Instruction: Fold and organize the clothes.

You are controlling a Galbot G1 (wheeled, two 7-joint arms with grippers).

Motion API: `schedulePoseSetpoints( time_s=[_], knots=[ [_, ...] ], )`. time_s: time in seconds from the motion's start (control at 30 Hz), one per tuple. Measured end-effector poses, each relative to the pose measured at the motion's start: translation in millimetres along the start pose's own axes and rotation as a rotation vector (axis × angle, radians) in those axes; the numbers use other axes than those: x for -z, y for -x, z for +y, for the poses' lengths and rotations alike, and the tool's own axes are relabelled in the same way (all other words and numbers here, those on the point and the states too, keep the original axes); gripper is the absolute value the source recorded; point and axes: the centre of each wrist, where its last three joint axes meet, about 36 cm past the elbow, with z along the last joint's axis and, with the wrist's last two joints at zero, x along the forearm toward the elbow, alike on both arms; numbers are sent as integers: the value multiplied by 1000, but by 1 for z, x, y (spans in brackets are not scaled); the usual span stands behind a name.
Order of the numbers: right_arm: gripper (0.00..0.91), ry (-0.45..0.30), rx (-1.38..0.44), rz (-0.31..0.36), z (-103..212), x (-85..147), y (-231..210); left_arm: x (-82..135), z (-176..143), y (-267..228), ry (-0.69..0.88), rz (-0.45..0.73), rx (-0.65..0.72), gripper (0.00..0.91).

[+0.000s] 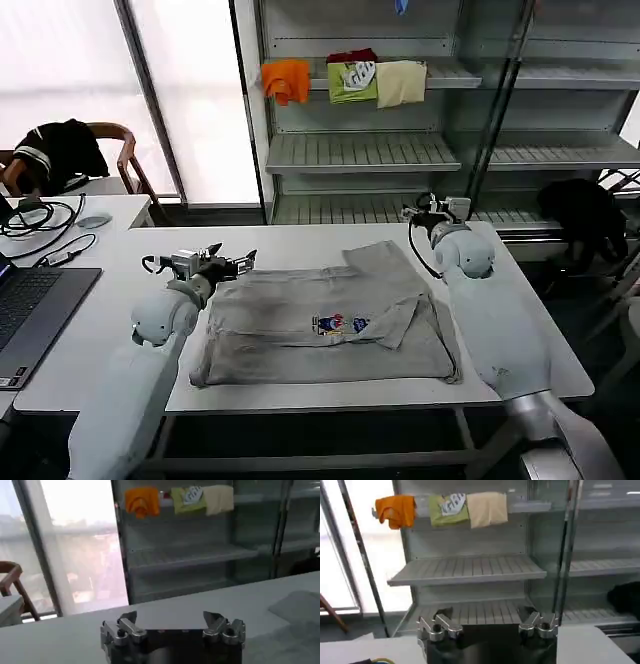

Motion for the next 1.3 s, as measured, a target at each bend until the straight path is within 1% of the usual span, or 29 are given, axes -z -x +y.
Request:
schedulePoseSetpoints(
  time_s=[0.37,0.5,0.67,0.9,1.3],
  knots=[
    [907,5,10,74,22,-21,33,-20,14,21,-13,68,43,907],
    [907,9,9,101,28,-29,40,-28,14,26,-18,89,48,907],
    [907,11,6,127,31,-38,44,-32,12,31,-22,103,51,907],
    [907,16,3,155,34,-52,49,-40,12,36,-27,129,57,907],
    [907,14,11,182,43,-66,50,-46,17,40,-39,146,68,907]
  ],
)
